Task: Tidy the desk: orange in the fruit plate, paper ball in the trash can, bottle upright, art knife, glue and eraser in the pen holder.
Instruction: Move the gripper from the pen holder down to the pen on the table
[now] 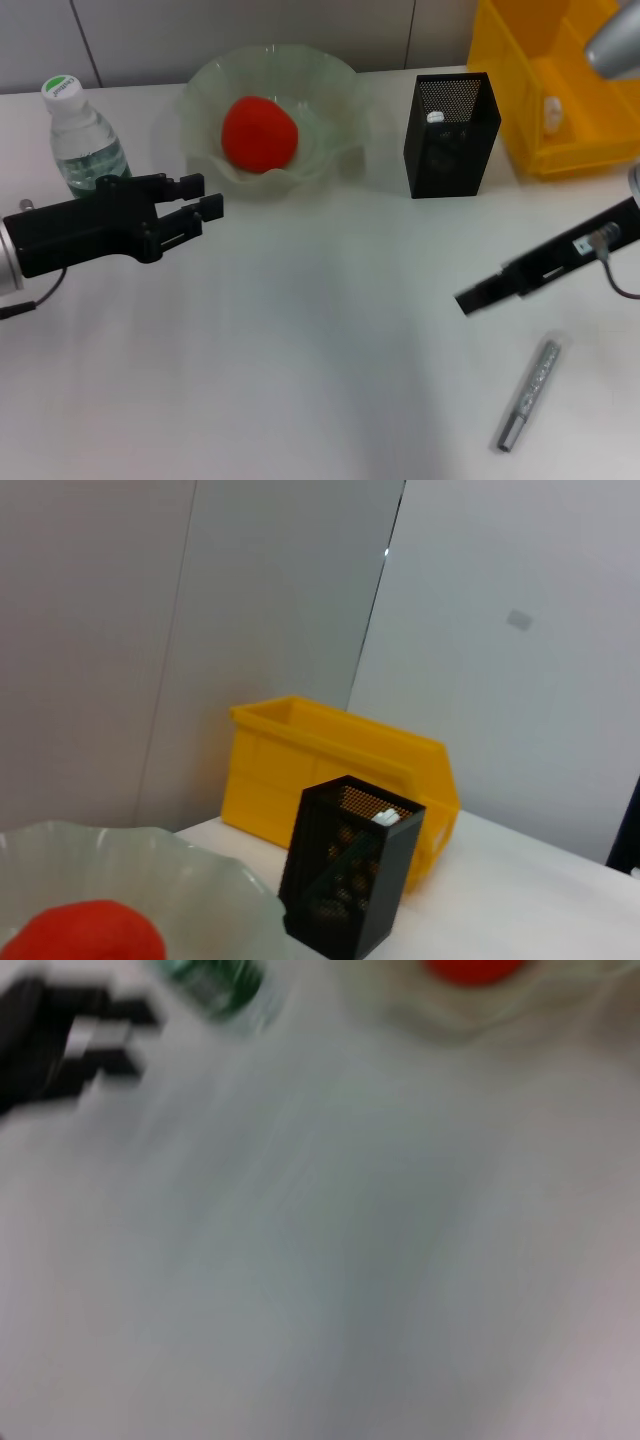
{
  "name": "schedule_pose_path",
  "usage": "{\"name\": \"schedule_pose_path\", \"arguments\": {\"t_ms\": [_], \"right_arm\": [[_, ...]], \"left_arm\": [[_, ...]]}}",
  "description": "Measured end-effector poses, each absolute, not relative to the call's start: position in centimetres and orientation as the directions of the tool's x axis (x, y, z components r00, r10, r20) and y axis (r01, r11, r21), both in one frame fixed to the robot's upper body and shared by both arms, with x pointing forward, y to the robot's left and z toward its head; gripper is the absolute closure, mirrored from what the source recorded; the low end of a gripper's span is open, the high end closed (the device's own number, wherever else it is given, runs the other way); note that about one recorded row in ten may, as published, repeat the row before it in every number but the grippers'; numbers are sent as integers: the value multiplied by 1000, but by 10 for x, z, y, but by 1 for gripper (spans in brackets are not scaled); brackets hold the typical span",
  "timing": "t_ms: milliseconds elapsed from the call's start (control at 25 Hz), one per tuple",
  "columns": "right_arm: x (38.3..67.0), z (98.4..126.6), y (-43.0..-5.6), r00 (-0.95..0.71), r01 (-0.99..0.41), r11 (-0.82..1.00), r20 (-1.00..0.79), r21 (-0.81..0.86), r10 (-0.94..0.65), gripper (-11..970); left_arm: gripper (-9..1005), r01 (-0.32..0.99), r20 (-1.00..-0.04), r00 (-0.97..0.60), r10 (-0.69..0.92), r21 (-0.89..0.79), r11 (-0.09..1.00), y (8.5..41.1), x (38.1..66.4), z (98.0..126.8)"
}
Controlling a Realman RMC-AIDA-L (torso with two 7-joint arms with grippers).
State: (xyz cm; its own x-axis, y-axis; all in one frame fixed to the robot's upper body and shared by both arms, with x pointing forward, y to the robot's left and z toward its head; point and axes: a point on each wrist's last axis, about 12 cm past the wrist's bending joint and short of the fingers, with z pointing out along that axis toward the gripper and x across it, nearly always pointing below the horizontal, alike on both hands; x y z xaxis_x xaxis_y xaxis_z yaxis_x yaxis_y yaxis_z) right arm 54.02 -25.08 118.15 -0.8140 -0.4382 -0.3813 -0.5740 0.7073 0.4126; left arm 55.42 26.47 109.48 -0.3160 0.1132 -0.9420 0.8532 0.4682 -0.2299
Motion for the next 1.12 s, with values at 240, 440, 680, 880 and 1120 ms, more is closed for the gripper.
{"name": "schedule_pose_path", "arguments": {"t_ms": [240, 440, 680, 880, 1120], "right_arm": [[534, 1183, -264, -585, -811, 524, -392, 262, -710, 602], [530, 1183, -275, -302, -953, 280, -414, 114, -859, 603], [540, 1186, -276, -86, -995, 98, -347, -18, -934, 605], [543, 1184, -267, 223, -972, -198, -249, -124, -942, 606], [555, 1180, -248, 397, -917, -378, -213, -127, -893, 607]], "left_arm": [[620, 856, -941, -321, 103, -242, 456, 260, 552, 1093], [620, 862, -943, -323, 76, -260, 435, 256, 550, 1094], [620, 859, -949, -312, 35, -267, 437, 256, 550, 1096], [620, 856, -949, -315, 26, -272, 440, 255, 551, 1095], [620, 857, -949, -313, -16, -290, 426, 248, 548, 1088]]}}
